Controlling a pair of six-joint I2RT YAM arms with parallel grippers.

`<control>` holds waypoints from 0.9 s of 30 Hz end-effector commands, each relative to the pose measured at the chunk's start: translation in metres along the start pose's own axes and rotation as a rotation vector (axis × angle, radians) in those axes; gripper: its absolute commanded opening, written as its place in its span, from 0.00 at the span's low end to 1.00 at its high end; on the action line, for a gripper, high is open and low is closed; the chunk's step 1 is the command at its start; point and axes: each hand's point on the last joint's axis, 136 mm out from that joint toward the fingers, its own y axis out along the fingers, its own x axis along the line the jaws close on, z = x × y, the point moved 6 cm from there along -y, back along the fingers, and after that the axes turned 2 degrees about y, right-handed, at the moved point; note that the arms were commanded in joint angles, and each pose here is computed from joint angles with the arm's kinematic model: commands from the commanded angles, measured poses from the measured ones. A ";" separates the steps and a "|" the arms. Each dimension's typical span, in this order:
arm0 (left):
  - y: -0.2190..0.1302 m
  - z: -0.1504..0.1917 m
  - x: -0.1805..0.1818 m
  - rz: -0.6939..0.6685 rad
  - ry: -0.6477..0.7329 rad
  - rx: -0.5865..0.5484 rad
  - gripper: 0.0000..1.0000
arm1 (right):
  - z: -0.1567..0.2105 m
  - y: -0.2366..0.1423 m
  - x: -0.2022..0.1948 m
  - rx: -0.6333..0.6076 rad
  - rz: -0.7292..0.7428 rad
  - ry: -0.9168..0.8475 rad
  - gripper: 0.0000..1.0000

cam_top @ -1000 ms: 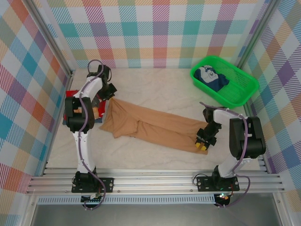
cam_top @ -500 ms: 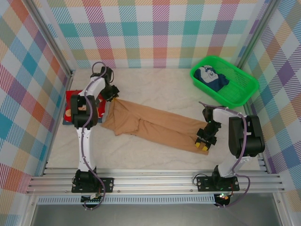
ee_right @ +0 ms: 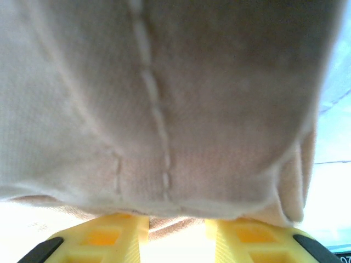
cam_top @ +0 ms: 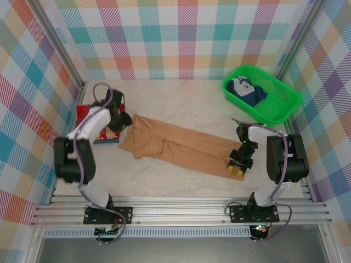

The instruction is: Fold and stack the t-shirts

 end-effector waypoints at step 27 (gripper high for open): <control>0.023 0.087 0.013 0.027 0.005 0.133 0.07 | -0.022 0.002 -0.001 -0.099 0.046 -0.019 0.36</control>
